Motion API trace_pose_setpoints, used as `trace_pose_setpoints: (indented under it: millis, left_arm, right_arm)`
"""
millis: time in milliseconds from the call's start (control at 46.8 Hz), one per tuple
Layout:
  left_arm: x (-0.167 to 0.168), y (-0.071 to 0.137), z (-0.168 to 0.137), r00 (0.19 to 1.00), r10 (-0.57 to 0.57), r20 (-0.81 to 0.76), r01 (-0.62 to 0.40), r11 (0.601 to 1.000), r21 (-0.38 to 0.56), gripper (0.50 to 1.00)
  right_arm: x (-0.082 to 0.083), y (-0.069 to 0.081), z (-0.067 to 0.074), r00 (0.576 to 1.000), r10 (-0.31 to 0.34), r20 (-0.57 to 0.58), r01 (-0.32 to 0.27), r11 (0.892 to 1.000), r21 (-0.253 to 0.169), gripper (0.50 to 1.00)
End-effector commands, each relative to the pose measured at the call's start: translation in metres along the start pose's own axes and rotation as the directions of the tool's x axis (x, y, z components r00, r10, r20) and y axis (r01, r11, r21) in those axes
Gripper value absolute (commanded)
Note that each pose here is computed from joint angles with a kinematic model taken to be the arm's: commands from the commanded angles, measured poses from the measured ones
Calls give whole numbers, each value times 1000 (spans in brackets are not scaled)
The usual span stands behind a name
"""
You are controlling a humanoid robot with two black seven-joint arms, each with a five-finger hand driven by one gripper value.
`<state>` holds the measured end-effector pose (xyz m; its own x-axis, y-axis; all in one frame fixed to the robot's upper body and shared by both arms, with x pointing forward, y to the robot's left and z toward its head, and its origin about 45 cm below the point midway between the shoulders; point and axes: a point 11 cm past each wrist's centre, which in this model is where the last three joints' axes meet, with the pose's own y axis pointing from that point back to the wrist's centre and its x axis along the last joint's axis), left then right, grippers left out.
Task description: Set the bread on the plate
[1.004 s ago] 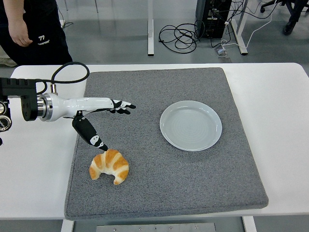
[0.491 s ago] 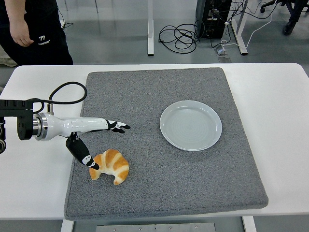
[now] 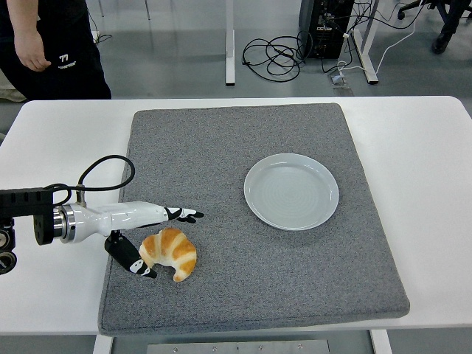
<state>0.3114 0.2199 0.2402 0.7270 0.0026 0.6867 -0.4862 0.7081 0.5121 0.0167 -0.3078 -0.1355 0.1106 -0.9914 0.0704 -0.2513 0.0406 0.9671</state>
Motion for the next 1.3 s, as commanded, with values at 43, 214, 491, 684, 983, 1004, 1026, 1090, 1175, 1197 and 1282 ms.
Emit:
trace_pose_setpoints:
  millis: [43, 214, 491, 684, 983, 1004, 1026, 1090, 1175, 1197, 1282]
  left_arm:
    - [-3, -1, -6, 1000, 2, -9, -2, 1000, 8, 949]
    - [-6, -6, -9, 1000, 9, 21, -9, 1000, -11, 949]
    - [-18, -14, -15, 998, 31, 45, -29, 999, -41, 946]
    - [-17, -15, -14, 998, 49, 50, -47, 998, -49, 859]
    - [-18, -14, -19, 997, 58, 50, -56, 998, -36, 727]
    - [-17, -14, -19, 997, 59, 51, -57, 998, -36, 718]
    - [-18, -14, -19, 997, 61, 50, -59, 998, -36, 707]
    - [-19, -14, -20, 997, 61, 55, -59, 998, -36, 665]
    - [-20, -13, -20, 995, 66, 78, -63, 997, -38, 607]
    - [-19, -13, -20, 994, 70, 82, -68, 997, -38, 593]
    - [-12, -11, -20, 992, 90, 91, -87, 996, -37, 548]
  right_arm:
    - [0, 0, 0, 1000, 0, 0, 0, 1000, 0, 1000]
    - [0, 0, 0, 1000, 1, 0, -1, 1000, 0, 1000]
    - [0, 0, 0, 1000, 1, 0, -1, 1000, 0, 1000]
    - [0, 0, 0, 1000, 2, 1, -2, 1000, 0, 1000]
    - [0, 0, 0, 1000, 2, 1, -2, 1000, 0, 1000]
    - [1, 0, 0, 1000, 3, 1, -3, 1000, 0, 1000]
    - [1, 0, 0, 1000, 3, -1, -3, 1000, 0, 1000]
    - [1, 0, 0, 1000, 4, -1, -4, 1000, 0, 1000]
    - [1, 0, 0, 1000, 4, -1, -4, 1000, 0, 1000]
    - [1, 0, 0, 1000, 4, -1, -4, 1000, 0, 1000]
    - [1, 0, 0, 1000, 3, -1, -3, 1000, 0, 1000]
